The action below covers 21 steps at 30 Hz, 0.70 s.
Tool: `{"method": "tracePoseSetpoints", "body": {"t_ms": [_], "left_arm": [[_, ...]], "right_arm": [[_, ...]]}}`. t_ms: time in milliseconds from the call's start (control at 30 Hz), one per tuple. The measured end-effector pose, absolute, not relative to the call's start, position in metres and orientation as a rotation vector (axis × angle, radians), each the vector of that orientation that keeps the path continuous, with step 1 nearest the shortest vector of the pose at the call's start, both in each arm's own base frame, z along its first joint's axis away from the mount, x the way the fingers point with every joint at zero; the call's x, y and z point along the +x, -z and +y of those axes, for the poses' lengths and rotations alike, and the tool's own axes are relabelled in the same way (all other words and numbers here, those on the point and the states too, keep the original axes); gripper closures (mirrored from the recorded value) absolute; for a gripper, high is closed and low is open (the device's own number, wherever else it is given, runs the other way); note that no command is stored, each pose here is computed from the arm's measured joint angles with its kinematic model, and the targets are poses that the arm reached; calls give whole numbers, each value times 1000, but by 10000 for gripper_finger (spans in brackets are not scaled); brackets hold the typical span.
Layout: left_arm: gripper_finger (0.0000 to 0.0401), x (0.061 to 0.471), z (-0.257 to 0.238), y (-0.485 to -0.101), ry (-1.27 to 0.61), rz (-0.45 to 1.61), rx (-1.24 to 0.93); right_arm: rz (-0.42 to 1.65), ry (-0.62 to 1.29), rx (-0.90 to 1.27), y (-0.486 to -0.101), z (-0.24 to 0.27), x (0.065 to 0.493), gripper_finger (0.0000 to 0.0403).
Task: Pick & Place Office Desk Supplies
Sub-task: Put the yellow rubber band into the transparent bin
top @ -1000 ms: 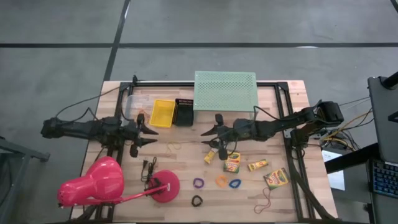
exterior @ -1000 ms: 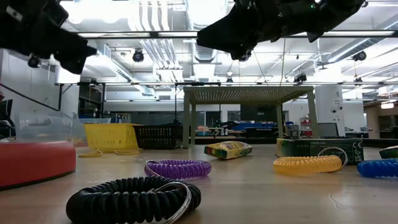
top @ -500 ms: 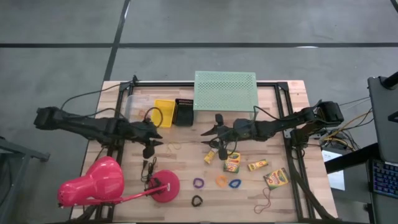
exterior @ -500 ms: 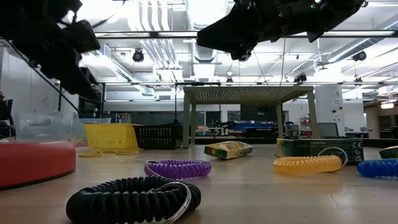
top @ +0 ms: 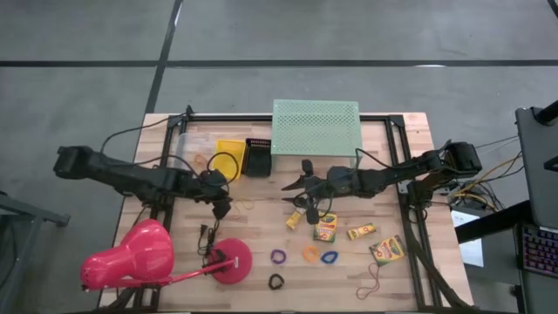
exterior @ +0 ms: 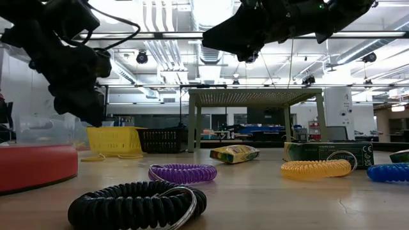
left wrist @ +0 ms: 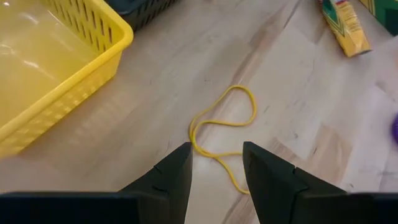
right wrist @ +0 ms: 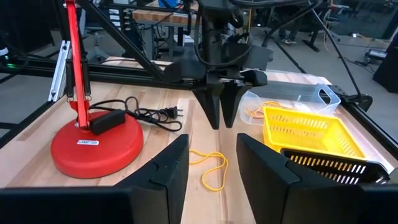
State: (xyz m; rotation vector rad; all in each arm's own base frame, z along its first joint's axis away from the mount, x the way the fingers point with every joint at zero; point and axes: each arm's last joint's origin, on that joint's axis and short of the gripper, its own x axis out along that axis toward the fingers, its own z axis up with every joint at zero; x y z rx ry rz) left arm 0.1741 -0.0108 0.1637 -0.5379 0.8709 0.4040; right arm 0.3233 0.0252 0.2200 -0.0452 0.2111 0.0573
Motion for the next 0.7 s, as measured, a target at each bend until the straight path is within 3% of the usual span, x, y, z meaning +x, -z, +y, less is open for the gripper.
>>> {"method": "tracePoseSetpoints", "body": {"t_ms": [700], "left_arm": [[252, 182, -13, -182, -458, 917, -683]], "right_arm": [[211, -57, -45, -220, 25, 323, 280]]}}
